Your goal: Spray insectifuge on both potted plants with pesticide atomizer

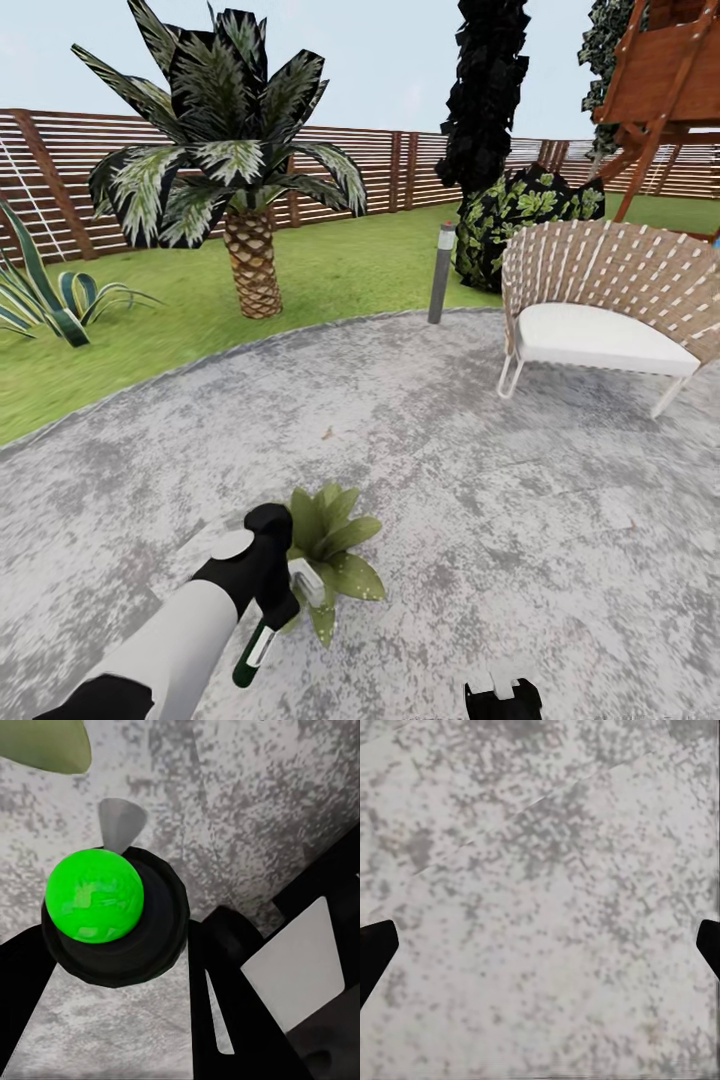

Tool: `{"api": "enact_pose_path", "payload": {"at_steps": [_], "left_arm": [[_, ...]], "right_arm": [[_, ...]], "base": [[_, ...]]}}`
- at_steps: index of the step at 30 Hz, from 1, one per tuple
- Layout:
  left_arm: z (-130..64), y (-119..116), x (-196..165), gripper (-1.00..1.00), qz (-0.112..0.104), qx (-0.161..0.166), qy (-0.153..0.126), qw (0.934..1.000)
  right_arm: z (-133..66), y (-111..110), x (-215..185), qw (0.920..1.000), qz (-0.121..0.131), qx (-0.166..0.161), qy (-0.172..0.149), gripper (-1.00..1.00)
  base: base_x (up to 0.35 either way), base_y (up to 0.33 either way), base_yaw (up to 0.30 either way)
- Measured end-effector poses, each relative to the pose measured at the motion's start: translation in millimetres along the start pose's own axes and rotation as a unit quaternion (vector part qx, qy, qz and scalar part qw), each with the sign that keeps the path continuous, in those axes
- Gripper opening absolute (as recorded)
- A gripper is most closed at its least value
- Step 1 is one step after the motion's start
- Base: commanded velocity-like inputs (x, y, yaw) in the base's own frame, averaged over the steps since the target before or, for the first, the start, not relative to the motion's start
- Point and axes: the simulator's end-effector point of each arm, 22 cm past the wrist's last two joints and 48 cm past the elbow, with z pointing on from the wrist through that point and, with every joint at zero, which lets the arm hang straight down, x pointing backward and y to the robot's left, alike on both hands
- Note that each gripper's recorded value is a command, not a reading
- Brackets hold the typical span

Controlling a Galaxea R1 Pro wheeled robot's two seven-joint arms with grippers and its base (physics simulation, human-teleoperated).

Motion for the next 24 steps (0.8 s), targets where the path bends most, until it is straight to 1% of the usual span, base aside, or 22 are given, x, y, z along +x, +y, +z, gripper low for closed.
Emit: {"api": "enact_pose_path", "payload": {"at_steps": [4,7,11,17,19,20,24], "left_arm": [[2.4,-0.3,2.7,-1.00,-0.001,0.001,0.002,1.0000],[3.4,0.7,4.6,-1.00,-0.003,0.001,0.003,1.0000],[2.7,2.0,4.8,-1.00,-0.004,0.000,0.003,1.0000],[-3.4,8.6,2.2,-1.00,-0.005,-0.006,0.000,1.0000],[-1.3,23.2,16.5,-1.00,-0.015,-0.014,0.008,0.9998],[0.0,26.2,20.7,-1.00,-0.018,-0.014,0.011,0.9997],[6.6,25.8,28.9,-1.00,-0.020,-0.012,0.018,0.9996]], "right_arm": [[0.0,-0.1,0.0,1.0000,0.000,0.000,0.000,1.00],[0.0,0.1,0.0,1.0000,0.000,0.000,0.000,1.00],[0.0,0.1,-0.1,1.0000,0.000,0.000,0.000,1.00],[0.0,0.2,-0.1,1.0000,0.000,0.000,0.000,1.00],[0.0,0.3,-0.1,1.0000,0.000,0.000,0.000,1.00],[0.0,0.3,-0.1,1.0000,0.000,0.000,0.000,1.00],[0.0,0.3,-0.1,1.0000,0.000,0.000,0.000,1.00]], "base": [[0.000,0.000,-0.246],[0.000,0.000,-0.159],[0.000,0.000,-0.021],[0.000,0.000,-0.001],[0.000,0.000,0.000],[0.000,0.000,0.000],[0.000,0.000,0.000]]}}
